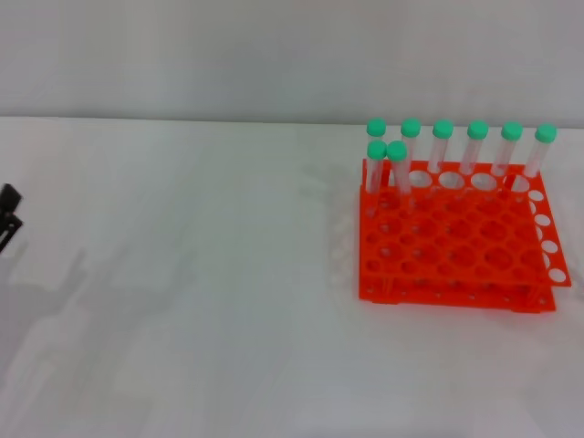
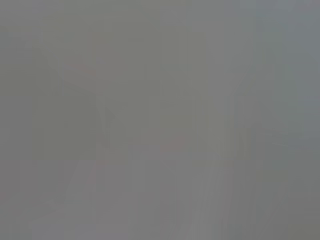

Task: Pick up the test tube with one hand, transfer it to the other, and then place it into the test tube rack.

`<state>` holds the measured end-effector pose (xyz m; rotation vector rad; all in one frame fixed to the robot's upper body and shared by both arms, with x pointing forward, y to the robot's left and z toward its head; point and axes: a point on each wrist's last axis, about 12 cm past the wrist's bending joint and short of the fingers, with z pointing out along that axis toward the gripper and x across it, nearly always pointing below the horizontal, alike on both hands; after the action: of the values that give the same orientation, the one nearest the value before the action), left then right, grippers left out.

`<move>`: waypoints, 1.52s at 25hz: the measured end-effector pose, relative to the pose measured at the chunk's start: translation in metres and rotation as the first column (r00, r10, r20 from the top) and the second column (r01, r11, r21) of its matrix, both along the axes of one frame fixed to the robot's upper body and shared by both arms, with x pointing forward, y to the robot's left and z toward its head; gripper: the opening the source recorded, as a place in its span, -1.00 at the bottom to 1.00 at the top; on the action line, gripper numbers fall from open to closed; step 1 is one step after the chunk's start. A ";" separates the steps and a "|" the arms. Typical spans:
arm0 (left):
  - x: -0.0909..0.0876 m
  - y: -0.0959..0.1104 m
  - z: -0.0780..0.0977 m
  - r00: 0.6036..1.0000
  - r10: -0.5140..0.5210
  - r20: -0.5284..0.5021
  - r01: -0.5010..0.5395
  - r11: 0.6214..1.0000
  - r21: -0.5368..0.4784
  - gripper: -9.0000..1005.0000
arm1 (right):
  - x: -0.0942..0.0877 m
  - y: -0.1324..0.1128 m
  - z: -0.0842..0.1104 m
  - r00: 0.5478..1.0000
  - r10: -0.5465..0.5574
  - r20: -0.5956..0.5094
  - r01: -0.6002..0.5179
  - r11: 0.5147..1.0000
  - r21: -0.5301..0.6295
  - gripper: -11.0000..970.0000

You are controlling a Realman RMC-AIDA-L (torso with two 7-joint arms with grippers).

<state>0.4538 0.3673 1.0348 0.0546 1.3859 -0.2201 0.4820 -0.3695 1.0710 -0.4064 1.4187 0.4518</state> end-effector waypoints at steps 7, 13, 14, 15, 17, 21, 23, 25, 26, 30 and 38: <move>-0.001 0.003 0.000 0.995 0.090 0.029 -0.088 0.994 -0.064 0.77 | -0.029 -0.013 -0.024 0.965 -0.249 0.083 0.250 0.968 0.000 0.38; 0.000 0.002 0.000 0.993 0.114 0.038 -0.110 0.989 -0.095 0.77 | -0.038 -0.009 -0.030 0.925 -0.353 0.142 0.357 0.934 0.001 0.38; 0.001 0.002 0.000 0.993 0.115 0.036 -0.111 0.989 -0.095 0.77 | -0.038 -0.008 -0.030 0.925 -0.354 0.141 0.357 0.934 0.002 0.38; 0.002 0.002 0.000 0.993 0.116 0.033 -0.113 0.989 -0.093 0.77 | -0.038 -0.008 -0.030 0.924 -0.355 0.140 0.359 0.933 0.001 0.38; 0.004 0.002 0.000 0.993 0.117 0.032 -0.113 0.989 -0.096 0.77 | -0.037 -0.009 -0.030 0.923 -0.359 0.138 0.362 0.932 0.003 0.38; 0.007 -0.002 0.000 0.990 0.134 0.040 -0.129 0.986 -0.101 0.77 | -0.037 -0.009 -0.029 0.922 -0.361 0.143 0.364 0.931 0.007 0.38; 0.008 -0.003 0.000 0.989 0.143 0.047 -0.138 0.987 -0.085 0.77 | -0.037 -0.010 -0.029 0.921 -0.364 0.142 0.367 0.930 0.006 0.38; 0.010 -0.004 0.000 0.987 0.148 0.054 -0.145 0.987 -0.065 0.77 | -0.038 -0.011 -0.030 0.917 -0.375 0.139 0.378 0.926 0.007 0.38; 0.010 -0.005 0.000 0.987 0.151 0.059 -0.149 0.988 -0.046 0.77 | -0.038 -0.011 -0.031 0.914 -0.383 0.136 0.385 0.923 0.009 0.38; 0.011 -0.006 0.000 0.984 0.165 0.062 -0.162 0.985 -0.053 0.77 | -0.037 -0.012 -0.032 0.909 -0.397 0.130 0.399 0.917 0.005 0.38; 0.012 -0.008 0.000 0.978 0.194 0.072 -0.190 0.980 -0.056 0.77 | -0.032 -0.012 -0.034 0.907 -0.405 0.117 0.411 0.911 -0.026 0.38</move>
<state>0.4661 0.3596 1.0350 -0.1106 1.2988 -0.0897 0.4505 -0.3818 1.0372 -0.1614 1.3650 0.0502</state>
